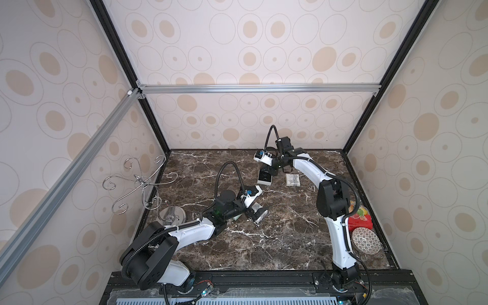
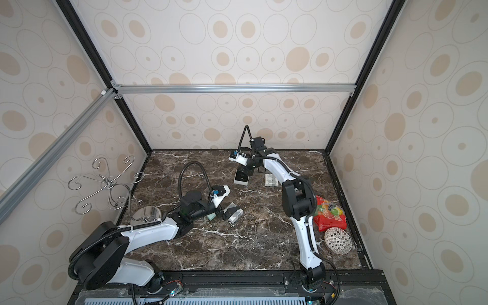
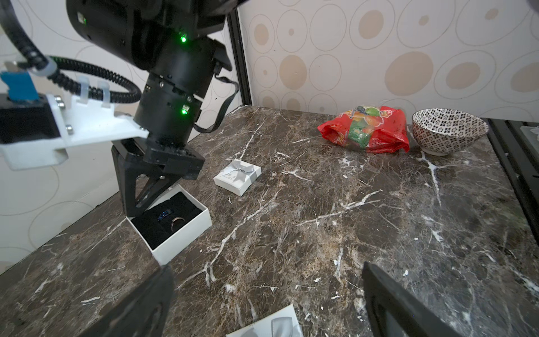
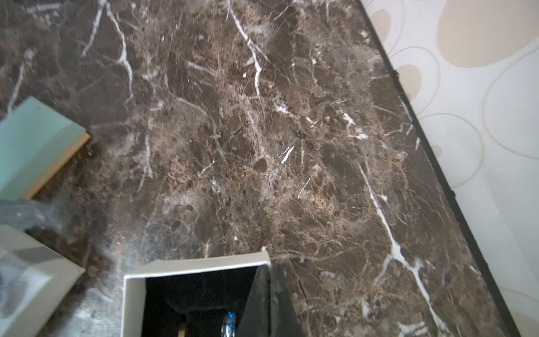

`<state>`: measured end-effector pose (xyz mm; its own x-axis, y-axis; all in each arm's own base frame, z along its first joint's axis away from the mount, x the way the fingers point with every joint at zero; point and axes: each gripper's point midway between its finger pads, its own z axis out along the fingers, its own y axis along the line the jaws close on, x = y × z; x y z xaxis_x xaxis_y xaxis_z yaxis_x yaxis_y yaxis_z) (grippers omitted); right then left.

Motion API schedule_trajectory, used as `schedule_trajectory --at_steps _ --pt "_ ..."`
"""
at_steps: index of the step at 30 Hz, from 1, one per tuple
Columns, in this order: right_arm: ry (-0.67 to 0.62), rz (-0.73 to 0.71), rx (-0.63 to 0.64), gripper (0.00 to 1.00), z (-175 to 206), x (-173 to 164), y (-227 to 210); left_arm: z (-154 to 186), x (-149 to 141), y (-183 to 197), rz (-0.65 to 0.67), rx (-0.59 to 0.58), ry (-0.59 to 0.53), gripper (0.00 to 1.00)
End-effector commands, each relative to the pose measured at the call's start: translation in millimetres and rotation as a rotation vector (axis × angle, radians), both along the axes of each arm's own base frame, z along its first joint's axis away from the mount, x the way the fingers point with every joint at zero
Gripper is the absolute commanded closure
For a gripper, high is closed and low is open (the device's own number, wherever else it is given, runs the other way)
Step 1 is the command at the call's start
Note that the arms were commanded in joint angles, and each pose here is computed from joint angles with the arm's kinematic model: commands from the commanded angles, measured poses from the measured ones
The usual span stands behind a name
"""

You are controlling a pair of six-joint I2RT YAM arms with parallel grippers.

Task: Take the rings out of the lift-off lid box
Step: Place the jewelry box at the center of the board.

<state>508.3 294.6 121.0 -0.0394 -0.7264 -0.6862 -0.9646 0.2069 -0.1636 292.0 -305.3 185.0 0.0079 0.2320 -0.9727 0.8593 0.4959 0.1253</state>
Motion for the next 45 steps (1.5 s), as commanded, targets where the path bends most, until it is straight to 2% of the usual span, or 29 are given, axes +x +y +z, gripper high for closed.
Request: schedule_trajectory --at_steps 1,16,18,22,27,32,36,39,41,43,45 --pt "-0.003 0.101 -0.078 1.0 -21 -5 0 11 5 -3 -0.004 -0.004 -0.021 0.0" --pt "-0.047 0.093 -0.09 1.0 -51 19 5 1 5 -7 -0.025 0.012 0.003 0.0" --pt "-0.073 0.08 -0.086 0.89 -47 22 4 1 6 -8 -0.026 0.017 -0.002 0.0" --pt "-0.11 0.055 -0.069 0.53 -26 26 3 4 9 -7 -0.017 0.021 -0.015 0.0" --pt "-0.122 0.037 -0.042 0.31 4 25 -1 15 15 -5 0.012 0.023 -0.024 0.0" --pt "-0.094 -0.068 -0.005 0.17 47 14 -26 21 44 -5 0.125 0.034 0.046 0.0" --pt "-0.051 -0.201 -0.011 0.11 60 -3 -47 18 71 3 0.264 0.046 0.101 0.0" --pt "0.057 -0.413 0.011 0.02 61 -9 -63 12 86 10 0.344 0.046 0.126 0.0" --pt "0.181 -0.559 0.023 0.0 54 -17 -71 1 96 12 0.39 0.07 0.148 0.0" --pt "0.299 -0.622 0.02 0.0 41 -32 -71 -13 105 15 0.43 0.095 0.174 0.0" --pt "0.353 -0.685 -0.01 0.0 25 -45 -70 -26 114 20 0.46 0.116 0.19 0.0"
